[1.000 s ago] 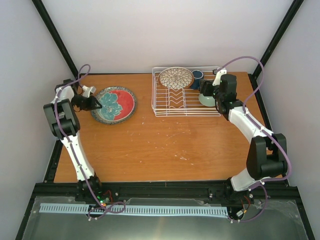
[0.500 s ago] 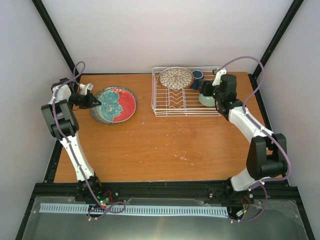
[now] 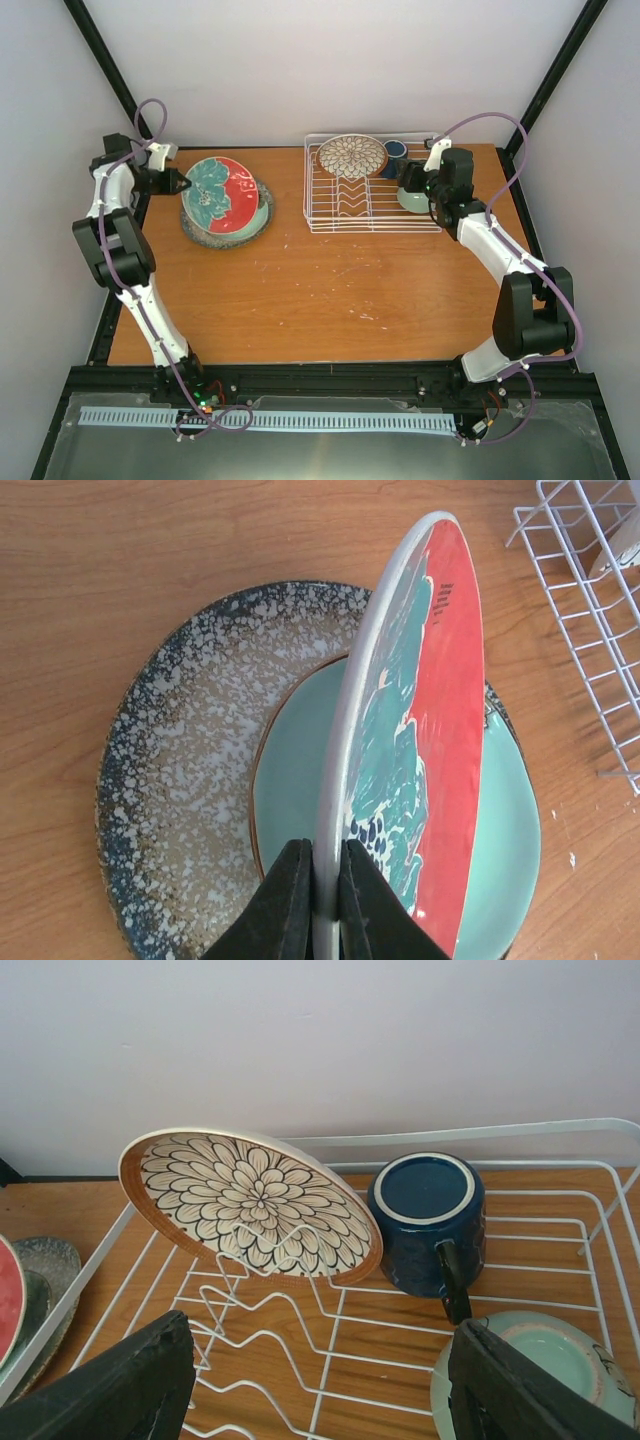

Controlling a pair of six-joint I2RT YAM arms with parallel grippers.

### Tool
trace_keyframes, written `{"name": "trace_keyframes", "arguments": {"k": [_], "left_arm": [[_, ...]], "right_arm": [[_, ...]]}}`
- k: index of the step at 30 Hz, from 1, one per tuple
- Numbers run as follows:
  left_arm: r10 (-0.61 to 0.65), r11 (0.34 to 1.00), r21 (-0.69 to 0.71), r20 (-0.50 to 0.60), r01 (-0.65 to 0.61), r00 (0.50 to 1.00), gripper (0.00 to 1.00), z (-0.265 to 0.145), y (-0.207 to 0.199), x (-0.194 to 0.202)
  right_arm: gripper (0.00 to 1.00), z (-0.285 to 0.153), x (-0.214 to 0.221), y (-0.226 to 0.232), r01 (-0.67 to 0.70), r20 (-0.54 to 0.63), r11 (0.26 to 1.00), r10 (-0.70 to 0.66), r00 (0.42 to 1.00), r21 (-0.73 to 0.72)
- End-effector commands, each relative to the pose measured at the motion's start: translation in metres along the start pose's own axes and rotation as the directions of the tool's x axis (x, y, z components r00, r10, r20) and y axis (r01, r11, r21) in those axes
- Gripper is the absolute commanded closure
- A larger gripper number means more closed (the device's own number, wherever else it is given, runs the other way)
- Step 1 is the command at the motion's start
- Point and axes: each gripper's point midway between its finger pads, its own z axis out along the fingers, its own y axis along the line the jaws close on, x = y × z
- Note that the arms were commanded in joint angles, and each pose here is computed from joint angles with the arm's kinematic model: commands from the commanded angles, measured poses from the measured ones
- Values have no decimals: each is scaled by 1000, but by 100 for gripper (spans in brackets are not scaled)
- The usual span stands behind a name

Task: Load the mixed dishes into the dish rack

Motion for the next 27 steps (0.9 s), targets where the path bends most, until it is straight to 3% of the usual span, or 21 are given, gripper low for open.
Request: {"name": "trace_keyframes", "arguments": {"k": [1,10,14,19,23,27], "left_arm": [[122,990,54,158,-132,980,99,-17,-25,-34],[258,955,39,378,-293,889,99,-37,-66,-62],[297,935,45,446,-353,844,100,-45,-90,-70],[314,899,112,509,-423,802,99,-54,-116,-75],[325,870,148,547,-471,772,99,-60,-130,-82],[324,829,208,578,-519,749,99,-68,-144,-87]], "right_arm": [[31,4,-11,6,-10,22,1000,11,1000,-30],[31,10,-7,16,-17,16,995,19,1000,-103],[31,13,-8,41,11,29,967,-4,1000,-256],[30,16,-4,94,110,49,842,-100,994,-528],[29,25,11,125,164,32,757,-185,982,-633],[28,29,25,150,134,-1,656,-202,979,-743]]}}
